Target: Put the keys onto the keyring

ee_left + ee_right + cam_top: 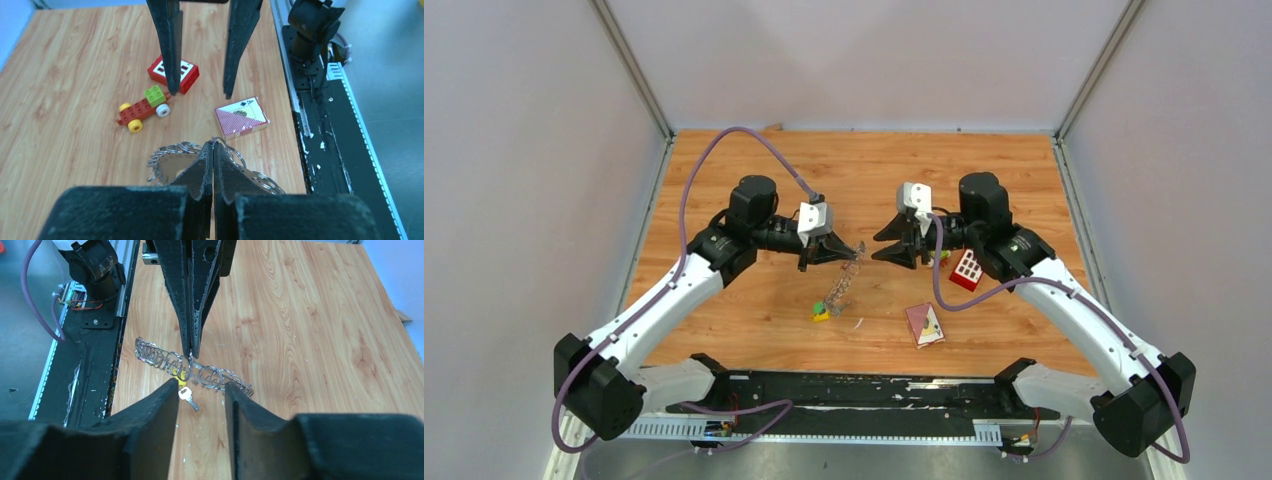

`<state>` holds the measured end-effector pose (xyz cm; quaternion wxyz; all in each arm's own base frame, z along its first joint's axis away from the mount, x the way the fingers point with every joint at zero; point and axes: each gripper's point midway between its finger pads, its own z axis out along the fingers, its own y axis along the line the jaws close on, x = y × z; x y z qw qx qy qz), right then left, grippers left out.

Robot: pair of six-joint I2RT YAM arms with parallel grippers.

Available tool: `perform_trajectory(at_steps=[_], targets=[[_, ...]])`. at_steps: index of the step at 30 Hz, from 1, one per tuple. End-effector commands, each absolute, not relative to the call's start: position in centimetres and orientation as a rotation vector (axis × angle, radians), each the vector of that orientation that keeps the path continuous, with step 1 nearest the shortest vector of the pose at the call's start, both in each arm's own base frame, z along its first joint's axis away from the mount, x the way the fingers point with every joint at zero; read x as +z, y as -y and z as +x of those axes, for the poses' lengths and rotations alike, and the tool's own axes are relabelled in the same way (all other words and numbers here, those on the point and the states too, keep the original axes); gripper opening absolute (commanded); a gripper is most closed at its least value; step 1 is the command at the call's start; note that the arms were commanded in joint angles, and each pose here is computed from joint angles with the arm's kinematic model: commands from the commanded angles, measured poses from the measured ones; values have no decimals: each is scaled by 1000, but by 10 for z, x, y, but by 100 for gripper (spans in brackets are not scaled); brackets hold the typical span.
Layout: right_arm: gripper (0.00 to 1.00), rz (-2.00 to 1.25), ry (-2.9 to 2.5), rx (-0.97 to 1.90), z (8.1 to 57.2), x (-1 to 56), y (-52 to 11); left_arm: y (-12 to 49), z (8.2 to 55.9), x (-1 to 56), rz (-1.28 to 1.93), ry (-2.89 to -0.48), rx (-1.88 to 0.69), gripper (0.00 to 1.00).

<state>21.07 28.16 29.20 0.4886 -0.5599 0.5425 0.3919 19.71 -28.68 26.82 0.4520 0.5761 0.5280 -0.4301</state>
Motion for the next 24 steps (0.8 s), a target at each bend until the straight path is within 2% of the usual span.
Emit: perform_trajectory(at_steps=[1,11,24], targets=[[35,-1391,-1246,933,205,297,-284,299,185,302,1411,-1132,-1119,0],[24,-1423,-1231,936,200,290,-287,304,182,311,1317,-1073,-1186,0],[23,-1471,-1224,880,198,275,-294,305,181,318,1261,-1068,-1220,0]])
